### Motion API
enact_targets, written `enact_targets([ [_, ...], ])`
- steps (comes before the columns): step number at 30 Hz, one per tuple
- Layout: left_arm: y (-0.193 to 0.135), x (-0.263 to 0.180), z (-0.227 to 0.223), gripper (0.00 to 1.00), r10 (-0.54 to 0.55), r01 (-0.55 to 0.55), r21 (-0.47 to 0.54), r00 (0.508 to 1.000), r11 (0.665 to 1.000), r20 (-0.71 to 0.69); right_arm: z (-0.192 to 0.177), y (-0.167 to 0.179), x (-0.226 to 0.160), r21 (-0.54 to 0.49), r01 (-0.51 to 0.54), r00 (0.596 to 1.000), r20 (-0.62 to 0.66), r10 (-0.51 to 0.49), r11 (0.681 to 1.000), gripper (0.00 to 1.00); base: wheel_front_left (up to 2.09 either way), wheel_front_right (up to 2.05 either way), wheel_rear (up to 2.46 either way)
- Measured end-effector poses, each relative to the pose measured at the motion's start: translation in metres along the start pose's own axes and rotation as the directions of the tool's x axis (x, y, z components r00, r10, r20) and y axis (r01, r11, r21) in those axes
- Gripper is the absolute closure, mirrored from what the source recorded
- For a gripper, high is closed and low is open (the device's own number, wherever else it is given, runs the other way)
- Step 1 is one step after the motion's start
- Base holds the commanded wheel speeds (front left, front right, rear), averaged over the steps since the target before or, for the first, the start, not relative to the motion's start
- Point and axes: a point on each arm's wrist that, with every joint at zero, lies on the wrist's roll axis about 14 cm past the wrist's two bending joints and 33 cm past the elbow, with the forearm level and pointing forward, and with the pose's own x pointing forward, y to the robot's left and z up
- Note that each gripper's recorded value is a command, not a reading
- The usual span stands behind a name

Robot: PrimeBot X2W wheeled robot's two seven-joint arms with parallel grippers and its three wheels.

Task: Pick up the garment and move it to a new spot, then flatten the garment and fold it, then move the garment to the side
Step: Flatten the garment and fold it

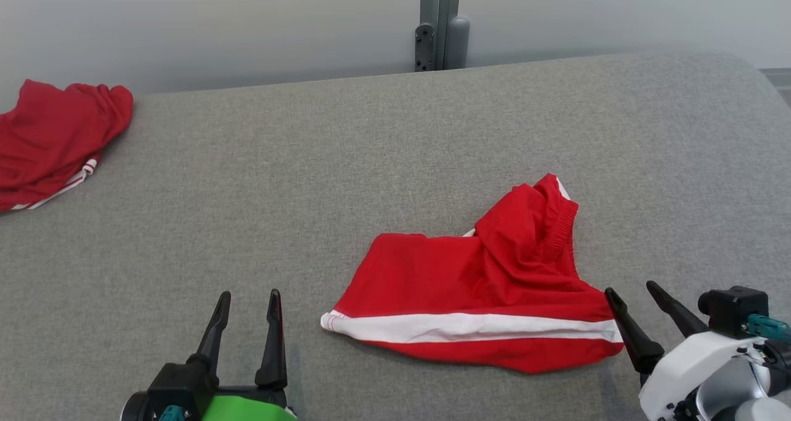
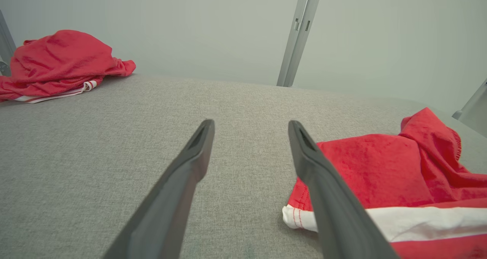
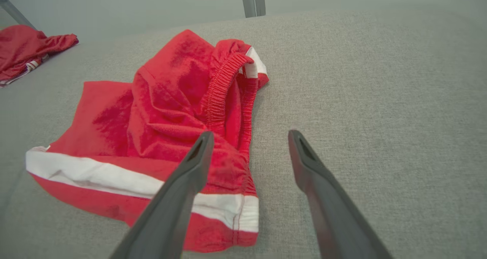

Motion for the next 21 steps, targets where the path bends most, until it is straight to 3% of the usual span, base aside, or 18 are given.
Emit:
enact_targets([
  [7,0.007,0.003,-0.006,0.00,0.020,-0.020,-0.001,1.000,1.000,-0.018,-0.026,0.001,-0.017,0.029,-0.032,0.988,-0.150,0.036,0.999,0.00,0.00,0.00,0.00],
  [21,0.014,0.009,-0.010,0.00,0.033,-0.032,0.012,0.999,0.999,-0.032,-0.059,0.009,0.008,0.109,-0.056,0.968,-0.239,0.081,0.992,0.01,0.00,0.00,0.00],
])
